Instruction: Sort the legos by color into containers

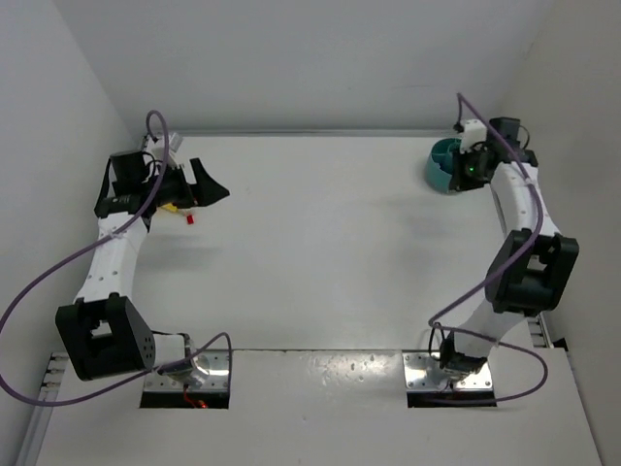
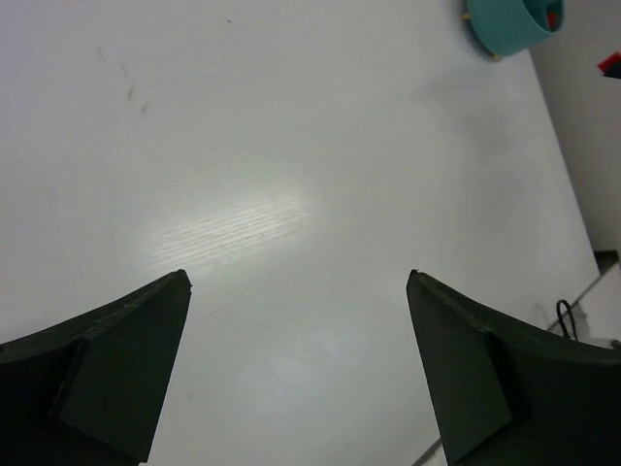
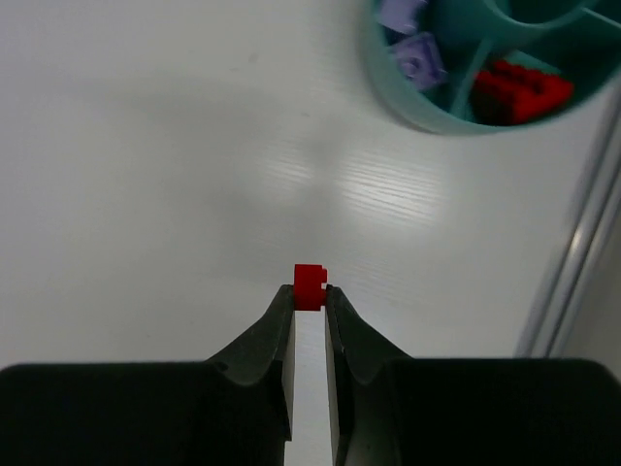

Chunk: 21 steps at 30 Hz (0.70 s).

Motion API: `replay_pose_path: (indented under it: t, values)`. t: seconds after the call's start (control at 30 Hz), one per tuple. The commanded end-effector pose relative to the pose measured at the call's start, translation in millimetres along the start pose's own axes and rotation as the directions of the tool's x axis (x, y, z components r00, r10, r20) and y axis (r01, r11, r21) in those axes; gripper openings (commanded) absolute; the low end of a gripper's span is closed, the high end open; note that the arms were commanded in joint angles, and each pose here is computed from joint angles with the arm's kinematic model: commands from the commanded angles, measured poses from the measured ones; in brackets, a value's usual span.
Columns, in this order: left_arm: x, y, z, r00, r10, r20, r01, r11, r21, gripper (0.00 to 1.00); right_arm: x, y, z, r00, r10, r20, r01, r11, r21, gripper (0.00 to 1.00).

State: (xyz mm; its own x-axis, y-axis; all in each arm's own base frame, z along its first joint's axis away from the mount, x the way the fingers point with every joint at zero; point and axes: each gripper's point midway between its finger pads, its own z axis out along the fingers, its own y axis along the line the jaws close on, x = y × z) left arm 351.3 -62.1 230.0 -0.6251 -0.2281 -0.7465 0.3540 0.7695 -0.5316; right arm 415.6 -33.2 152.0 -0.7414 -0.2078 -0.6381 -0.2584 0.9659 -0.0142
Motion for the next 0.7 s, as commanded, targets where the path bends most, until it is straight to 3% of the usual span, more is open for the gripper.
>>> replay_pose_path:
  t: [0.0, 0.17, 0.37, 0.67]
  values:
    - [-13.3, 15.6, -1.6, 0.996, 0.081, 0.025, -0.077, 0.989, -0.123, 1.00, 4.2, -45.8, 0.8, 0.996, 0.082, -0.033, -0.082, 0.996, 0.019, 0.02]
    - [-8.8, 22.2, 1.7, 0.998, 0.057, 0.018, -0.053, 0.983, -0.175, 1.00, -6.0, -95.2, 26.3, 0.973, 0.229, -0.031, -0.228, 0.973, 0.036, 0.01]
    - [-2.2, 30.0, 1.7, 0.999, -0.009, 0.031, 0.016, 0.975, -0.221, 1.00, -22.5, -118.6, 44.5, 0.964, 0.267, 0.005, -0.267, 0.960, 0.090, 0.01]
    - [7.1, 28.4, 11.1, 0.998, -0.069, 0.005, 0.069, 0.982, -0.174, 1.00, -44.1, -130.1, 59.0, 0.955, 0.290, 0.062, -0.295, 0.952, 0.078, 0.01]
